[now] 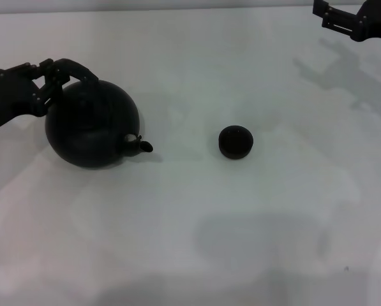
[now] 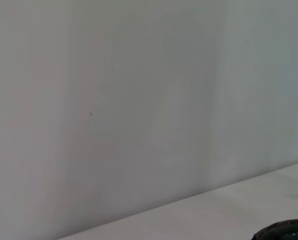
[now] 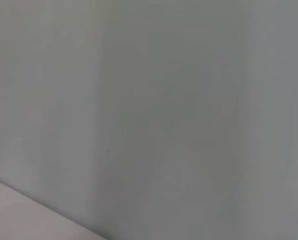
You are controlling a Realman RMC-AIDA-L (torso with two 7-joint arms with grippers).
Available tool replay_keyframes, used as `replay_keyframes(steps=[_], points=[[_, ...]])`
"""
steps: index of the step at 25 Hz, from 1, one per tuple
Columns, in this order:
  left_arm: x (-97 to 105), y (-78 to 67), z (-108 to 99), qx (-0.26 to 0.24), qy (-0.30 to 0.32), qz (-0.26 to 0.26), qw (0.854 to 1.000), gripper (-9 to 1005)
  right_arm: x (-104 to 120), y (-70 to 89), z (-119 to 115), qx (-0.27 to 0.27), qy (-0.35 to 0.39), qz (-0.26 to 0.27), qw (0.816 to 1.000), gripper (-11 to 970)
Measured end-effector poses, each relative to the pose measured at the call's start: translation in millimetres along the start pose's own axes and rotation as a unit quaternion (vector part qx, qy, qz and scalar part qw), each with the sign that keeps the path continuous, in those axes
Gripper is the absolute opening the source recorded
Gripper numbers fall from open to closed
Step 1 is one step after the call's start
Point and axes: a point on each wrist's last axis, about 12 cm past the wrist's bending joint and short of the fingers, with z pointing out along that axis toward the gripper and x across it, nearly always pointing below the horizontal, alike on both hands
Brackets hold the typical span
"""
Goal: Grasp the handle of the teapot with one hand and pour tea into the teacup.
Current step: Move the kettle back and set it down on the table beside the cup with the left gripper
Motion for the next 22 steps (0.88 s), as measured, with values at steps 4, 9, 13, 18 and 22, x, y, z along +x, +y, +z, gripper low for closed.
replay_keyframes(steps=[4, 9, 13, 18, 22], points=[[-1.1, 0.4, 0.7, 0.0, -0.001, 0.001, 1.0, 286, 0.2, 0.0, 0.0, 0.0, 0.0, 0.0, 1.0, 860], [-1.5, 0.3, 0.7, 0.001, -0.001, 0.004, 1.0, 397, 0.2, -0.2, -0.2, 0.001, 0.0, 0.0, 1.0, 860], [-1.3, 0.0, -1.7, 0.001, -0.003, 0.007, 1.0, 483, 0.1, -0.5, -0.4, 0.001, 0.0, 0.0, 1.0, 860], [0.3, -1.1, -12.1, -0.001, -0.009, 0.009, 1.0, 529, -0.4, -1.3, -0.7, 0.003, -0.001, 0.0, 1.0, 860], [1.8, -1.7, -23.7, -0.004, -0.013, 0.012, 1.0, 547, -1.1, -2.0, -0.9, 0.004, -0.001, -0.001, 1.0, 860]])
